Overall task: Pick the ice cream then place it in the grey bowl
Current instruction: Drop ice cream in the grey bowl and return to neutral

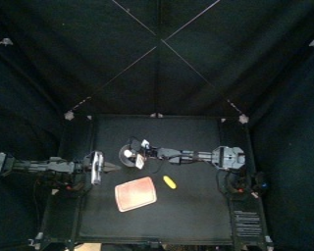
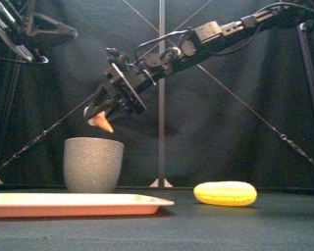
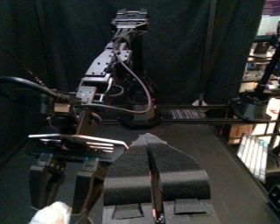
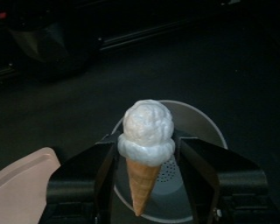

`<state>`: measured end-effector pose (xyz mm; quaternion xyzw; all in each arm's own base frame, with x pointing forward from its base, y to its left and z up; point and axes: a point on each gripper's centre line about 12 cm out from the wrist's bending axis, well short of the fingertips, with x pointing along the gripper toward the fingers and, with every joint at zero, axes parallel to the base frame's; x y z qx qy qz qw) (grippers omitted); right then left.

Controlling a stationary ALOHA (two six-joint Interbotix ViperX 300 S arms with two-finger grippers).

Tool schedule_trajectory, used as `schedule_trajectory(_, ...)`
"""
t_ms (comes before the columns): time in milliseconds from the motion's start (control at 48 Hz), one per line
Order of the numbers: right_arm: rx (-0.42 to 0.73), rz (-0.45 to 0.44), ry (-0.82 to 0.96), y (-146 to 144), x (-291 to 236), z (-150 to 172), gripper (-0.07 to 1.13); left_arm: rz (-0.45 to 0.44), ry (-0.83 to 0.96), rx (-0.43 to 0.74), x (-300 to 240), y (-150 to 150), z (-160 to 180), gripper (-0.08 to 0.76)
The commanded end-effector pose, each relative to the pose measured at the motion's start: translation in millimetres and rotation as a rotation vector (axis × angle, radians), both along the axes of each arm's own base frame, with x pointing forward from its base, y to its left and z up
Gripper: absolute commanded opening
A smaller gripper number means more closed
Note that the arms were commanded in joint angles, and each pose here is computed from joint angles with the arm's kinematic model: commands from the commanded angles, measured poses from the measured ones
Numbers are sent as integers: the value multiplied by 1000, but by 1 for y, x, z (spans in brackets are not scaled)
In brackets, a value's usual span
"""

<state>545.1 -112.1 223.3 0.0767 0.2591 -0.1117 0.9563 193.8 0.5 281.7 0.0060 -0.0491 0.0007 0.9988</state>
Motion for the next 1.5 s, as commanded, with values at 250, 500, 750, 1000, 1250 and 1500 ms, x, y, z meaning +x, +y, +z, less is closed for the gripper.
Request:
schedule_trajectory(250,-30,-17,-12,-14,-1,30,1039,1,-15,-1,1,0,5,-28)
schedule_trajectory(500,-55,-36,-52,-16,-43,70,1037,1,-15,-1,1,0,5,-28)
schedule_trajectory(750,-43,-38,-237,5,-105,107,1035,1,-12,2,1,0,4,-28)
schedule_trajectory(1000,-63,61,-425,59,-167,111,1037,1,-12,2,1,0,4,-28)
schedule_trajectory(1250,-53,185,-537,108,-229,119,1037,1,-11,2,1,0,3,-28)
schedule_trajectory(1500,-61,246,-617,123,-296,115,1035,3,-9,2,0,1,2,-28)
